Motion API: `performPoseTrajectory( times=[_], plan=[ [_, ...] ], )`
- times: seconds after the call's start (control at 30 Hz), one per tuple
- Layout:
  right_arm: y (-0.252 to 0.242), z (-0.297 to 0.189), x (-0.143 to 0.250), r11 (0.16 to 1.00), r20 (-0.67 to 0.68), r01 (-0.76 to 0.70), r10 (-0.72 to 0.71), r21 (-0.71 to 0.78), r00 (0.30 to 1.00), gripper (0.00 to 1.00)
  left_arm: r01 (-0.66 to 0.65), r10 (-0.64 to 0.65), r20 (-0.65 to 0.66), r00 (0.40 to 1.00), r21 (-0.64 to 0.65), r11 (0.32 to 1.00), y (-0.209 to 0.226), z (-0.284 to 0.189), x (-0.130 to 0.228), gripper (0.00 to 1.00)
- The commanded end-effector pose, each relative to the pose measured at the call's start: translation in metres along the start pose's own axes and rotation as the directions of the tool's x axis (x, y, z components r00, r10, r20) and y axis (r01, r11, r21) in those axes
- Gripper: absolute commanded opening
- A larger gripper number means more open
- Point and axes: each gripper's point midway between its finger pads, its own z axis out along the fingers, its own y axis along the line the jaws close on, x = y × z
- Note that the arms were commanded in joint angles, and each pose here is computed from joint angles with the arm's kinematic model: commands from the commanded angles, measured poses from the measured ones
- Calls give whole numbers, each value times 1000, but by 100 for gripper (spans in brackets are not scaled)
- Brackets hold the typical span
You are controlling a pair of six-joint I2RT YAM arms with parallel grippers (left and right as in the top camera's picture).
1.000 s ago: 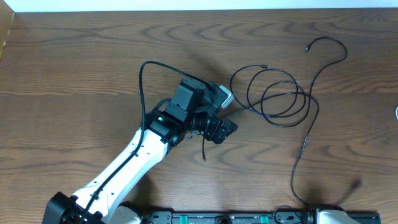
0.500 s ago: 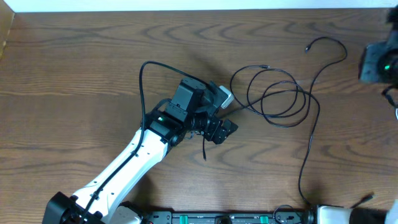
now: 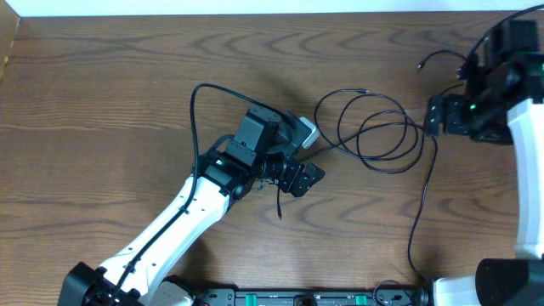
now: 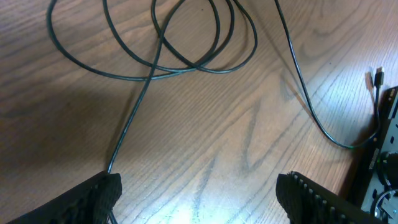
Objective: Untangle cables
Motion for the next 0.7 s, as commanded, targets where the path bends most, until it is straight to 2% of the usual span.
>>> performPoseTrajectory(
  times=[0.0, 0.1, 0.23, 0.57, 0.67],
  plan=[
    [1, 40, 13, 1000, -64, -25, 24, -5, 998, 99, 9, -9, -4, 1000, 15, 1000, -2, 0, 0, 85],
    [0, 81, 20, 998, -79, -62, 61, 0, 995, 98, 17, -16, -19, 1000, 15, 1000, -2, -1, 4, 85],
    [-1, 121, 25, 997, -64, -82, 82, -2, 995, 91, 17, -16, -19, 1000, 15, 1000, -2, -1, 4, 85],
    [-15, 172, 23, 990, 51, -133, 131, 50, 990, 88, 17, -17, -20, 1000, 15, 1000, -2, -1, 5, 85],
    [-17, 183, 23, 989, 78, -137, 132, 55, 988, 83, 17, -17, -19, 1000, 15, 1000, -2, -1, 4, 85]
  ],
)
